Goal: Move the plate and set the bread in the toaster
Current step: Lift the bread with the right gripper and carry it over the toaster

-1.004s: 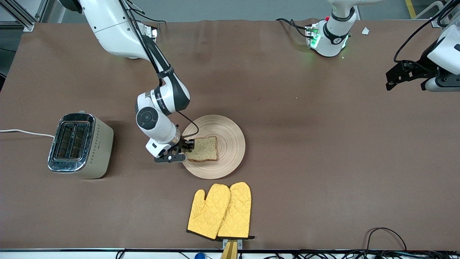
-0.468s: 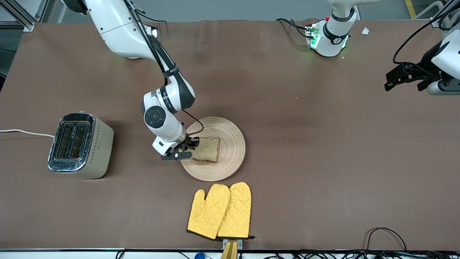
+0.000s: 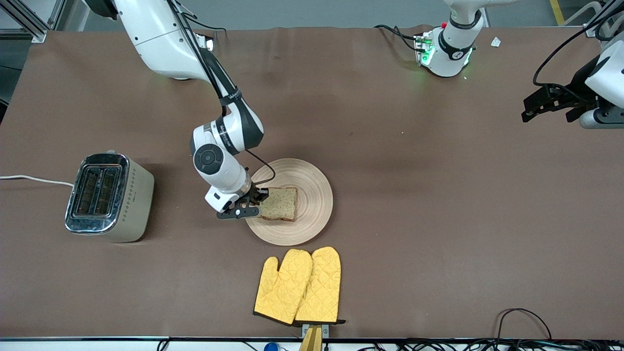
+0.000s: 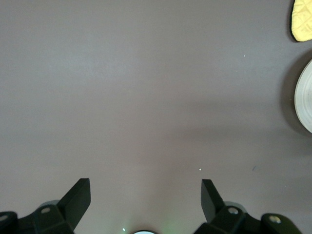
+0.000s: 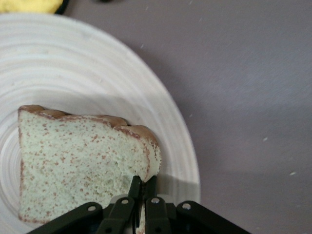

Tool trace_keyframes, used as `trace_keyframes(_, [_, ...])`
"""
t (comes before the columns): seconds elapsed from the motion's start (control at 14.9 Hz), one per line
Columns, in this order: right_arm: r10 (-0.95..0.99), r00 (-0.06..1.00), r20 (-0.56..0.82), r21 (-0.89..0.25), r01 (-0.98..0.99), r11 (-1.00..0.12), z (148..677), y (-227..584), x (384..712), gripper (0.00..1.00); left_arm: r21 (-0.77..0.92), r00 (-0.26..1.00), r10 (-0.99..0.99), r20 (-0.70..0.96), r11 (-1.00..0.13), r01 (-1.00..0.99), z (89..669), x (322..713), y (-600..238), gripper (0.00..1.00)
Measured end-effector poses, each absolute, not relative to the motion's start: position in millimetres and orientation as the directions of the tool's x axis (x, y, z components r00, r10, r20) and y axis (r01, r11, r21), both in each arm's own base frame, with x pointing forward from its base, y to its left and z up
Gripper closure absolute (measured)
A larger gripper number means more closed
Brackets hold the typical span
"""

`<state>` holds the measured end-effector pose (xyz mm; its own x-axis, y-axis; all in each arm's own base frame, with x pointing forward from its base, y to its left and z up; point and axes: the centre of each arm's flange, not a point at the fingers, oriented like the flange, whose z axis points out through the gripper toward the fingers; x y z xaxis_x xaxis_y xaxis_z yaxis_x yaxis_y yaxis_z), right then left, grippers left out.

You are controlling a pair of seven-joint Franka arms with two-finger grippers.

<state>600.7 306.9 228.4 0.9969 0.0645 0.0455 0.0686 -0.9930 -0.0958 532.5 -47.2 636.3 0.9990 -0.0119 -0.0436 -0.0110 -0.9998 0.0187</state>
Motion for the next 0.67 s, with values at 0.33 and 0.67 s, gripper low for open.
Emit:
trace_keyframes(0.33, [0.108,0.994,-0.028,0.087,0.11,-0.99,339.0,267.0,642.5,0.95,0.017,0.997,-0.006,-0.075,-1.0,-0.005,634.1,529.2,-43.5,0.0])
trace_keyframes(0.67, [0.118,0.993,-0.024,0.393,0.118,-0.912,461.8,199.9,656.1,0.95,0.017,0.998,-0.011,-0.069,-1.0,-0.01,636.8,529.1,-46.2,0.0])
